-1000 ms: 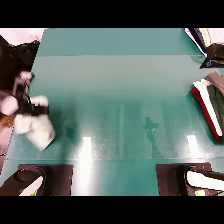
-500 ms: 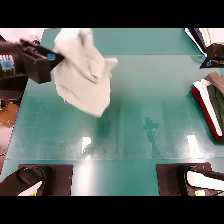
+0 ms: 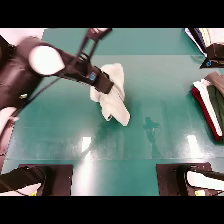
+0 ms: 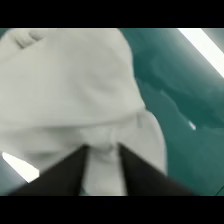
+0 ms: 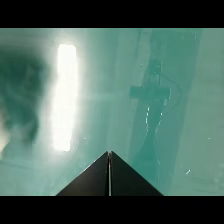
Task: Fold the shirts.
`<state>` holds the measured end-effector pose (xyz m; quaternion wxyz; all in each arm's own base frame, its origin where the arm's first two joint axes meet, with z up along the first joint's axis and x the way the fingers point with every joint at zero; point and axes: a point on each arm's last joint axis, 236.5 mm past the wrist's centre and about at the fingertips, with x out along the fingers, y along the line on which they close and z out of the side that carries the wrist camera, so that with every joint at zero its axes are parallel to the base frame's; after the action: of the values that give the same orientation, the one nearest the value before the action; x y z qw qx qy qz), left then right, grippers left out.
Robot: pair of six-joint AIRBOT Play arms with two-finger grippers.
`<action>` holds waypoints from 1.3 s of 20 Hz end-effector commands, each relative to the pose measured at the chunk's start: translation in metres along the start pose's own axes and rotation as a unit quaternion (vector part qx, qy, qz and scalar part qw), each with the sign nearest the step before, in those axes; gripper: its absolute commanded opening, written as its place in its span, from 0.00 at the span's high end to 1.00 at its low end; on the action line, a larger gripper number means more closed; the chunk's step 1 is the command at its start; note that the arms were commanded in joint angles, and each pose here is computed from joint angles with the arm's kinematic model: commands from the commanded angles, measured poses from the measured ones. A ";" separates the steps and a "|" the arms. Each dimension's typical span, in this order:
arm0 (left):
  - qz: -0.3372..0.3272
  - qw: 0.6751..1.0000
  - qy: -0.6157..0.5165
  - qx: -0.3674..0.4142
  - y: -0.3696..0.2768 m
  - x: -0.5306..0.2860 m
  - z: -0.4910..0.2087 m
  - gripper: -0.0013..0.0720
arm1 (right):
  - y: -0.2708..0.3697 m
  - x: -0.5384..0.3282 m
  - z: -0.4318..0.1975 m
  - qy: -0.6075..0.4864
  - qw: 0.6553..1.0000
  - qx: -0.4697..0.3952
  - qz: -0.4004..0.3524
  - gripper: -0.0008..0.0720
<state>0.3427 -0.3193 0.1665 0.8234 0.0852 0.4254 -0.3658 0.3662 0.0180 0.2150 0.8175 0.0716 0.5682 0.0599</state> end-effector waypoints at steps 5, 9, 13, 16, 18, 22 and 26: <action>0.017 0.985 0.163 -0.058 0.052 0.035 -0.075 0.24 | 0.000 0.000 0.000 0.000 1.000 0.000 0.000 0.96; 0.009 0.967 0.234 -0.103 0.064 0.064 -0.141 0.24 | 0.000 0.000 0.000 0.000 1.000 0.000 0.000 0.96; -0.002 0.961 0.236 -0.143 0.062 0.104 -0.186 0.24 | 0.000 0.000 0.000 0.000 1.000 0.000 0.000 0.96; 0.003 0.965 0.213 -0.154 0.066 0.121 -0.193 0.24 | 0.000 0.000 0.000 0.000 1.000 0.000 0.000 0.96; 0.008 0.968 0.197 -0.153 0.070 0.128 -0.191 0.24 | 0.000 0.000 0.000 0.000 1.000 0.000 0.000 0.96; -0.047 0.978 0.146 -0.142 0.049 0.136 -0.166 0.24 | 0.000 0.000 0.000 0.000 1.000 0.000 0.000 0.96; -0.057 0.974 0.155 -0.154 0.046 0.144 -0.171 0.24 | 0.000 0.000 0.000 0.000 1.000 0.000 0.000 0.96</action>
<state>0.3184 -0.2776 -0.0545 0.7324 0.0022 0.6036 -0.3149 0.3662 0.0179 0.2150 0.8174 0.0717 0.5684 0.0597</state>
